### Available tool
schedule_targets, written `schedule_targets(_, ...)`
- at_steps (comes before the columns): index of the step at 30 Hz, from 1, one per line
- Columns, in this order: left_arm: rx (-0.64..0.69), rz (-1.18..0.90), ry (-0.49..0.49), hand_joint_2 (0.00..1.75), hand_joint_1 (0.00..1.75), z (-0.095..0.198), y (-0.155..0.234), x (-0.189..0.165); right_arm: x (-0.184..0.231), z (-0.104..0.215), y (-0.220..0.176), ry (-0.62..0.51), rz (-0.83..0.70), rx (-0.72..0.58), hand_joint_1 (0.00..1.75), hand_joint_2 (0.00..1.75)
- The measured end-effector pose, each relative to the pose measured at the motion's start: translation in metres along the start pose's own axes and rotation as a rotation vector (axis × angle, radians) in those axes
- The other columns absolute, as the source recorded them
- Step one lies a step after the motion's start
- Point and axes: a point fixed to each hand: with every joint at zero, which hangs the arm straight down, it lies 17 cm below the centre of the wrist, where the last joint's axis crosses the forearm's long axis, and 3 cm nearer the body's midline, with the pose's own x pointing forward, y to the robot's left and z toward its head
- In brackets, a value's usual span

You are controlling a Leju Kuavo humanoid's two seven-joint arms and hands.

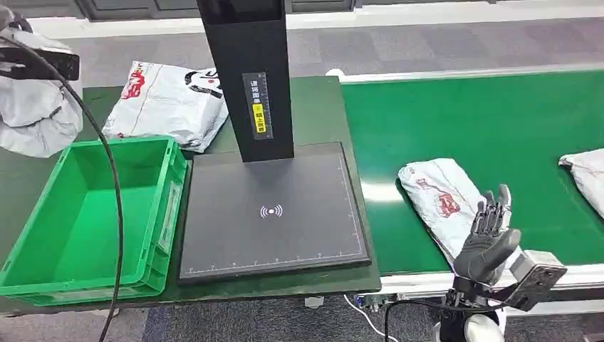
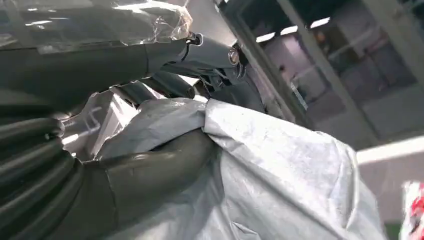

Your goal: Moved the parcel from conveyor to table for the left to box.

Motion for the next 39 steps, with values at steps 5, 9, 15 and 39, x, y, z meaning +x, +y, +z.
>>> schedule_targets(5, -0.081, -0.014, -0.030, 1.75, 1.75, -0.002, -0.042, 0.002, 0.000, 0.000, 0.002, 0.003, 0.002, 0.013, 0.00, 0.00)
schedule_targets(9, -0.141, -0.025, -0.051, 1.75, 1.75, -0.003, -0.077, 0.009, 0.000, -0.001, 0.001, 0.000, 0.005, 0.012, 0.00, 0.00)
schedule_targets(15, -0.208, 0.028, -0.135, 1.75, 0.00, 0.002, -0.104, 0.025, 0.001, -0.003, 0.001, -0.005, 0.005, 0.015, 0.00, 0.00)
schedule_targets(39, -0.152, 0.093, -0.257, 1.75, 0.00, 0.012, -0.094, 0.068, 0.006, 0.006, -0.015, -0.006, 0.017, 0.005, 0.00, 0.00)
